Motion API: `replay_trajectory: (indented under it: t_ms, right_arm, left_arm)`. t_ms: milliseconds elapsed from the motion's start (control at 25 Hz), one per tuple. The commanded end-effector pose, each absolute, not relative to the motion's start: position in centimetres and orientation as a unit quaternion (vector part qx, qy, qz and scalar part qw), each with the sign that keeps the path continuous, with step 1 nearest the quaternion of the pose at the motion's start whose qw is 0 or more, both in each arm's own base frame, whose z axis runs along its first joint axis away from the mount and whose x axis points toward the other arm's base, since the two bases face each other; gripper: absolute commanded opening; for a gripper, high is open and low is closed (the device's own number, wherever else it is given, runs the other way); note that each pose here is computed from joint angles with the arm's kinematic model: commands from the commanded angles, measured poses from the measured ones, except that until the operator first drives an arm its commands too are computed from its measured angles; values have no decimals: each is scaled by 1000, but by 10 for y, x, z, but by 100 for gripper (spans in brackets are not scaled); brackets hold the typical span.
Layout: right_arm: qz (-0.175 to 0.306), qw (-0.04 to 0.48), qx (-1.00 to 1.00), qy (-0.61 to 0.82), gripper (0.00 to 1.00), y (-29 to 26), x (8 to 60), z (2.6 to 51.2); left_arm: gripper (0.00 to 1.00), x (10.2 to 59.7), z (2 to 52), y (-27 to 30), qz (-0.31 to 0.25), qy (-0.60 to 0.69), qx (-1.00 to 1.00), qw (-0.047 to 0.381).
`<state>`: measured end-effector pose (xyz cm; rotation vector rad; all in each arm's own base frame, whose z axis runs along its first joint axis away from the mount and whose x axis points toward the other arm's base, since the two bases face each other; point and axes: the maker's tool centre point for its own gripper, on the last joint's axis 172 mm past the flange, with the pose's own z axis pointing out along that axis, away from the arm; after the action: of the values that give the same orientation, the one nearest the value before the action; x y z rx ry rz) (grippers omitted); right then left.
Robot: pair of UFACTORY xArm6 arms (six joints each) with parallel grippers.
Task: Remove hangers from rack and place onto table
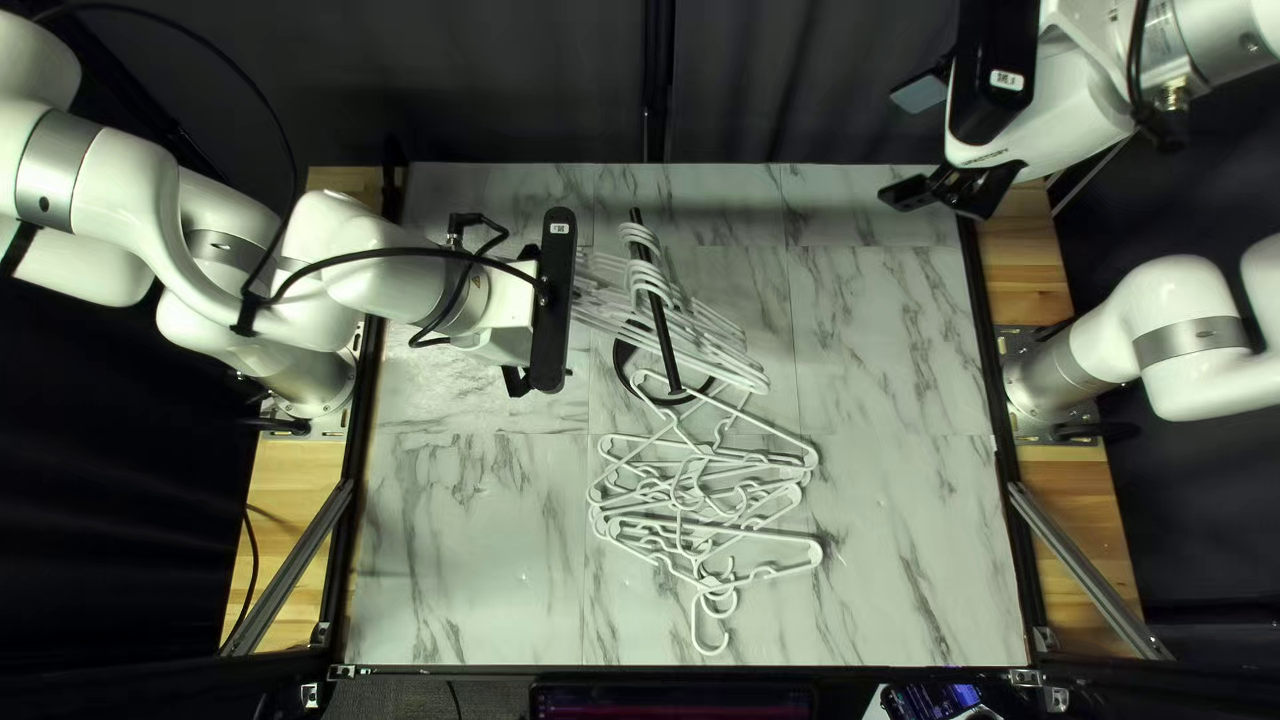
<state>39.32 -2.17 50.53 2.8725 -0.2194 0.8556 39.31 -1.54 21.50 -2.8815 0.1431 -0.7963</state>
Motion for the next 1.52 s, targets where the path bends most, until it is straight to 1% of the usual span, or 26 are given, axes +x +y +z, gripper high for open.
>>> replay_trajectory:
  t_ms: [40, 680, 1520]
  right_arm:
    - [284, 68, 954, -73, 100, -22, 393, 505]
    - [284, 68, 954, -73, 100, -22, 393, 505]
    - [284, 68, 954, -73, 100, -22, 393, 505]
  left_arm:
    - [100, 393, 212, -14, -265, 47, -960, 72]
    - [100, 393, 217, 3, -263, 56, -961, 69]
    - [100, 397, 208, -1, -270, 68, -959, 60]
